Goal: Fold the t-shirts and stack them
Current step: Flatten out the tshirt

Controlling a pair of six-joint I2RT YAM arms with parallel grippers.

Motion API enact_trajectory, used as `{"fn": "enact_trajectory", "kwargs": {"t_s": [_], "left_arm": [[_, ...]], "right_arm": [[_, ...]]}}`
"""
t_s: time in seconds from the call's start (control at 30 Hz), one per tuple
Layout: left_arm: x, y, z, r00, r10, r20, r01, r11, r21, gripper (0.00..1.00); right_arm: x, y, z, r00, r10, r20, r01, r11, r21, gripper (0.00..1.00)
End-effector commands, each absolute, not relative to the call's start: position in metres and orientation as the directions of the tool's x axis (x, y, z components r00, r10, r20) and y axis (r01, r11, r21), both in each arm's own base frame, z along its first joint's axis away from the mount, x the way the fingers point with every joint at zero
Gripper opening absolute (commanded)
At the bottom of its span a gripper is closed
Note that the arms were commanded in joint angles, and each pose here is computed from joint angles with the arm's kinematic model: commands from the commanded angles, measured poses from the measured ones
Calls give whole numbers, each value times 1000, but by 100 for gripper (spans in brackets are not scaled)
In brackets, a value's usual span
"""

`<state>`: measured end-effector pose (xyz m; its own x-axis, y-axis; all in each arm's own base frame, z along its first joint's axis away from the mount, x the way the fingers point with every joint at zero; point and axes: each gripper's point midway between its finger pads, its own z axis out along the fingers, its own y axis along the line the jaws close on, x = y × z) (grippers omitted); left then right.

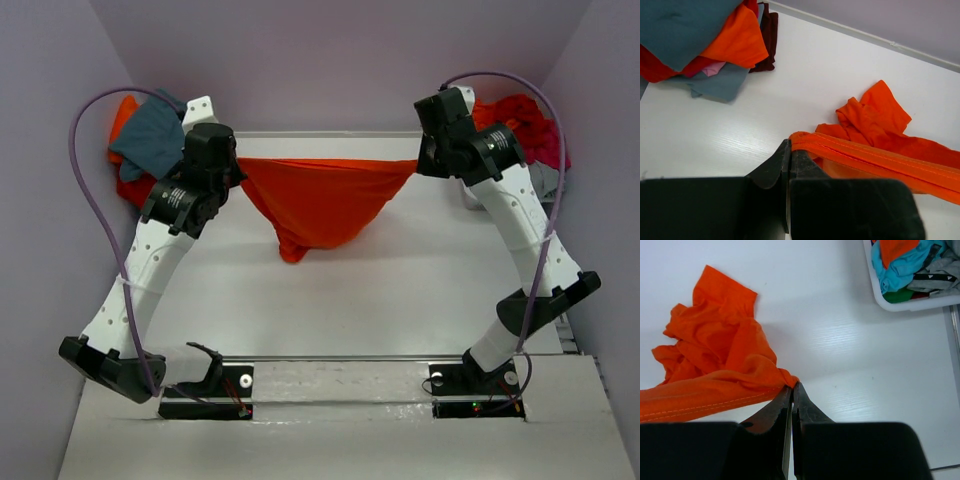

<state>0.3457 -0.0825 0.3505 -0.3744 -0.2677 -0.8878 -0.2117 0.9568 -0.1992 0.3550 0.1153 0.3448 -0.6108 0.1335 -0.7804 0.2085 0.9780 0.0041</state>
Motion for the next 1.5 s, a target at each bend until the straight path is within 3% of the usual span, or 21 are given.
{"fn": "enact_trajectory", "kwargs": {"t_s": [0.0,0.4,0.63,1.17,1.47], "left_arm": [[334,-58,401,-234,-291,-928,-255,939,-230,5],[315,-51,467,-75,-358,-930,-195,920,-339,5],[294,-54,505,30,-374,-927,-94,922,-375,6],[246,-23,545,250,-413,-876,-49,898,-437,5],[284,-43,521,165,-391,-906,-79,910,-407,5]], "right_arm": [[341,97,386,-516,188,-836,249,966,63,7],[312,84,452,-313,264,-912,168,961,220,7],[294,90,490,-196,302,-933,29,953,302,7],[288,116,498,-198,248,-948,-160,946,281,7],[300,124,470,-271,212,-939,-147,955,258,7]]}}
